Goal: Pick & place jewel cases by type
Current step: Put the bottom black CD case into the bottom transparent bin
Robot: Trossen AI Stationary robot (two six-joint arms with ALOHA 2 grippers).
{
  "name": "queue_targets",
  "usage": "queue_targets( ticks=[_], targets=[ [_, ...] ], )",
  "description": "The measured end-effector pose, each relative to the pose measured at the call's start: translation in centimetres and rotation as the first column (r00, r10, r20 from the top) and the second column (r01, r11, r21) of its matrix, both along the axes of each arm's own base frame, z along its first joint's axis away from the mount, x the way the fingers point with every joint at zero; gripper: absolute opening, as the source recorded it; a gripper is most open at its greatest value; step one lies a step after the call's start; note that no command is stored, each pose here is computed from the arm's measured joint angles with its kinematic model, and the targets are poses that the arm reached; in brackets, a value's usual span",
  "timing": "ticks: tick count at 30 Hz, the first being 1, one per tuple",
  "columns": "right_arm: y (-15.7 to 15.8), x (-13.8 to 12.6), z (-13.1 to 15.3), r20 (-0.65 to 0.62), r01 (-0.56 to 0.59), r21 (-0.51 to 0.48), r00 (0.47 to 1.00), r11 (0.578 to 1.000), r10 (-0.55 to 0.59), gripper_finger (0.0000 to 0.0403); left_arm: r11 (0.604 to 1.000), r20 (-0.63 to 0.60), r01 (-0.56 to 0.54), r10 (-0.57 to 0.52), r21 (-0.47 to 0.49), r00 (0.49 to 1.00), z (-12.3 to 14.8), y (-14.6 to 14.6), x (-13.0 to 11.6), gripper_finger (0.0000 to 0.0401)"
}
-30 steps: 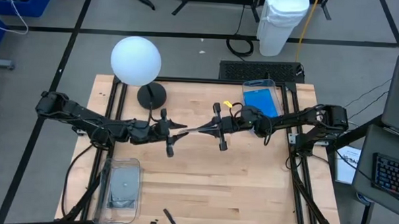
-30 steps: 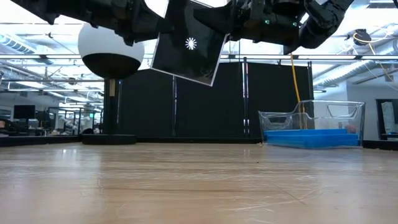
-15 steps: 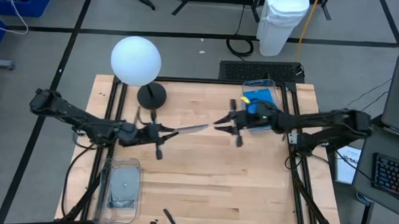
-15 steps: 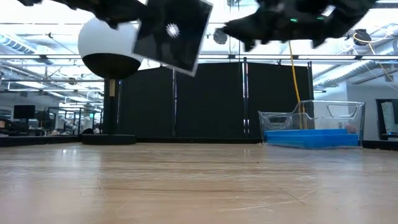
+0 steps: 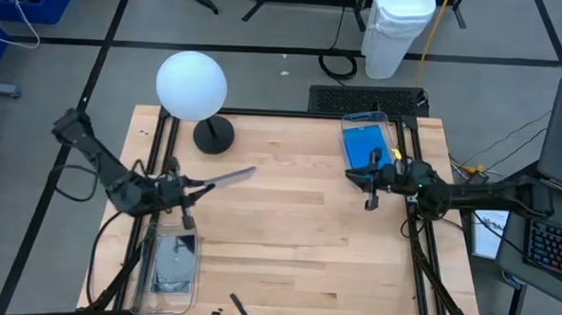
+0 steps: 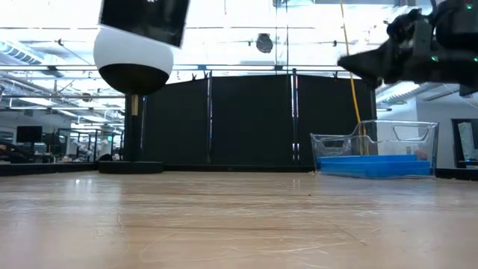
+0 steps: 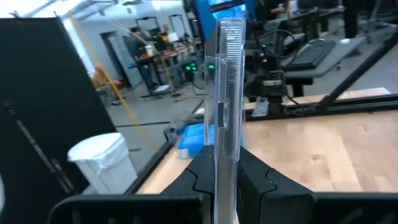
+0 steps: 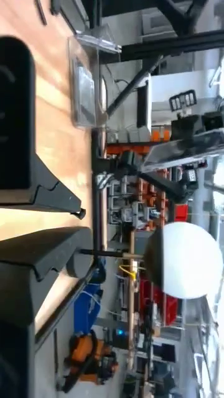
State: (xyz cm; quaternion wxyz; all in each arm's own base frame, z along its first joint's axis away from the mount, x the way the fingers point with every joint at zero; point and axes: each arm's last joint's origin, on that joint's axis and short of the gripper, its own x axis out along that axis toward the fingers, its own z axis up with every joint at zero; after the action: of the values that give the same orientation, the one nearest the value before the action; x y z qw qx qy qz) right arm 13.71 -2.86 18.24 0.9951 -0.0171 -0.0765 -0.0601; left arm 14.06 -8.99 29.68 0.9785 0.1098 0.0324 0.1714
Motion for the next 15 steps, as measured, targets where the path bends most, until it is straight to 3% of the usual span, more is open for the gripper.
queue_targets(
  ticks=[4, 15],
  targets=[
    [-0.1, -0.8, 0.5, 0.047, 0.019, 0.014, 0.999, 1.0, -0.02, 0.0028, 0.999, 0.014, -0.034, 0.034, -0.008, 0.999, 0.2, -0.7, -1.2, 0.0029],
    [-0.5, -1.2, -1.5, -0.17, 0.082, 0.038, 0.983, 0.996, -0.074, 0.0001, 0.989, 0.053, -0.126, 0.13, -0.077, 0.99, 0.4, -1.9, -3.7, 0.0029]
  ],
)
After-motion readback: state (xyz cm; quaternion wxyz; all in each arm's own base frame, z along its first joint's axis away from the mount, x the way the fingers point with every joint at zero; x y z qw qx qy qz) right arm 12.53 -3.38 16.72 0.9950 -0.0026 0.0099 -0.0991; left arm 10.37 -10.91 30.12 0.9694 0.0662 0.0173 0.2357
